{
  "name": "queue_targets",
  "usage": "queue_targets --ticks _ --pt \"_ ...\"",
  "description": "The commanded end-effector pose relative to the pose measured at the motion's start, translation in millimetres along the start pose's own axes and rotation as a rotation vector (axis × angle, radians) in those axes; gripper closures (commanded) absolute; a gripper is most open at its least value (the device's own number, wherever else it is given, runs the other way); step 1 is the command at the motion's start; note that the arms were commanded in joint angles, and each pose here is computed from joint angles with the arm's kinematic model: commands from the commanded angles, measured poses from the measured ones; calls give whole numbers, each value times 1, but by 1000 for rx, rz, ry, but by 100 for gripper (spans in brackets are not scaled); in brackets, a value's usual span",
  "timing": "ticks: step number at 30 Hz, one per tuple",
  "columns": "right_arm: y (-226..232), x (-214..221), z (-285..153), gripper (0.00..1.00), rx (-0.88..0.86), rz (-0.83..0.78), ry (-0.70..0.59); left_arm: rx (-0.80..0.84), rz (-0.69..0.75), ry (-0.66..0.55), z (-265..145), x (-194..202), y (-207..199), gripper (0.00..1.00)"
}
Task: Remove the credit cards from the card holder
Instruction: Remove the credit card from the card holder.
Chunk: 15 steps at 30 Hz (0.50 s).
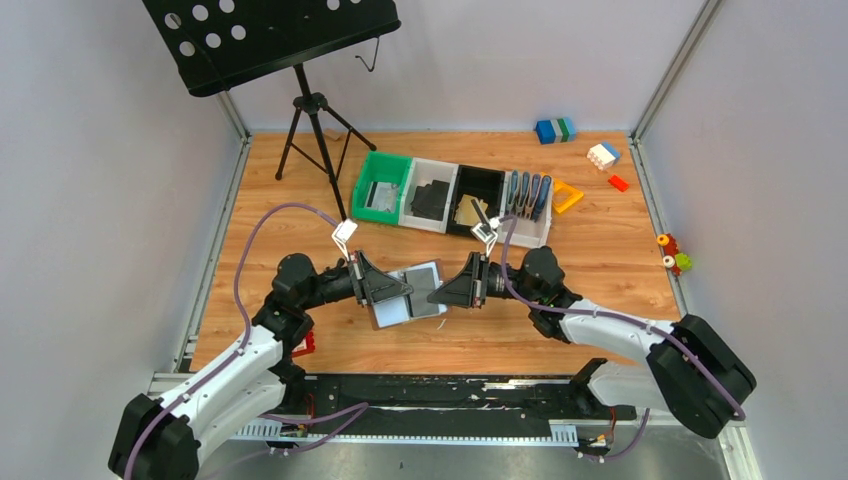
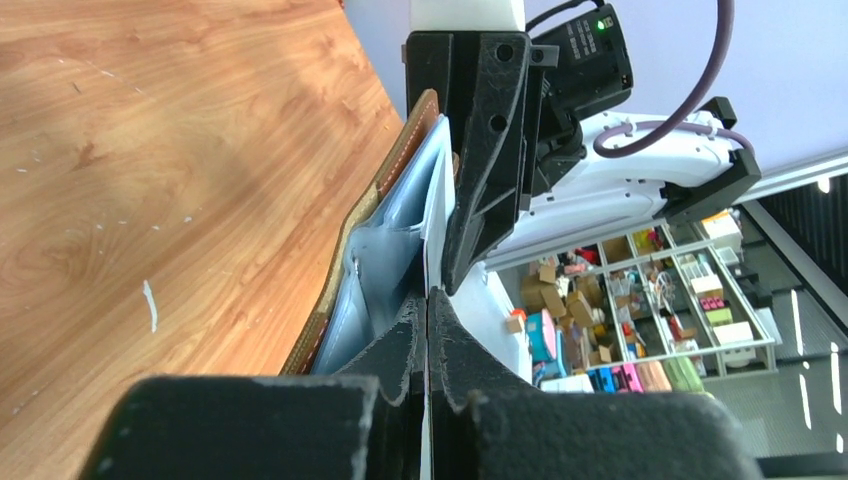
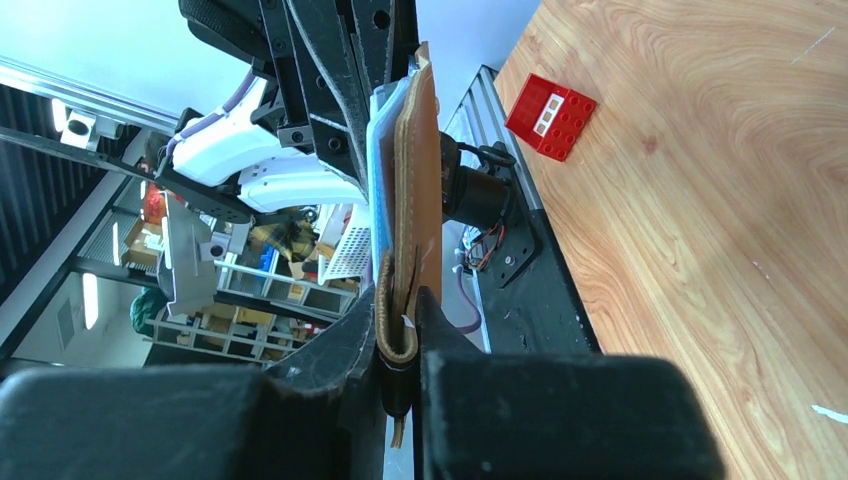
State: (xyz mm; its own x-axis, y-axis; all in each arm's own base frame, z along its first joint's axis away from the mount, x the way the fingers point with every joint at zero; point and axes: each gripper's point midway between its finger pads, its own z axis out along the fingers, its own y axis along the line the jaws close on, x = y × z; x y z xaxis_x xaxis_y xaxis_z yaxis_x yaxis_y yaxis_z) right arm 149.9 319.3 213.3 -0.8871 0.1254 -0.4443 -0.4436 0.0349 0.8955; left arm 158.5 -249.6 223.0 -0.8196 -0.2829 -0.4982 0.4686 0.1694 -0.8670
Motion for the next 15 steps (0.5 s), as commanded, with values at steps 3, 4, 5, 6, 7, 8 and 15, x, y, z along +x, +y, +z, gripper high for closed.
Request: queue_targets --ticks 3,4,5,6,7,8,15 --pt "-2 -13 -15 100 33 -33 -90 49 65 9 -1 -7 -18 100" --pt "-3 -13 -16 100 35 -31 -90 48 64 8 -1 -7 -18 100" --pt "-4 -13 -17 100 39 -31 -91 49 66 5 -1 -8 -18 100" --pt "-5 -13 -18 100 42 -28 -89 48 62 2 -2 -8 -17 100" --pt "-6 -13 -19 100 45 -25 -87 49 59 -2 -1 -8 -17 100" --pt "-7 -13 -20 100 45 -23 -87 53 55 -2 -1 -8 -17 100" --pt "-32 -21 -34 100 144 26 -138 -8 53 -19 -4 -15 -3 100"
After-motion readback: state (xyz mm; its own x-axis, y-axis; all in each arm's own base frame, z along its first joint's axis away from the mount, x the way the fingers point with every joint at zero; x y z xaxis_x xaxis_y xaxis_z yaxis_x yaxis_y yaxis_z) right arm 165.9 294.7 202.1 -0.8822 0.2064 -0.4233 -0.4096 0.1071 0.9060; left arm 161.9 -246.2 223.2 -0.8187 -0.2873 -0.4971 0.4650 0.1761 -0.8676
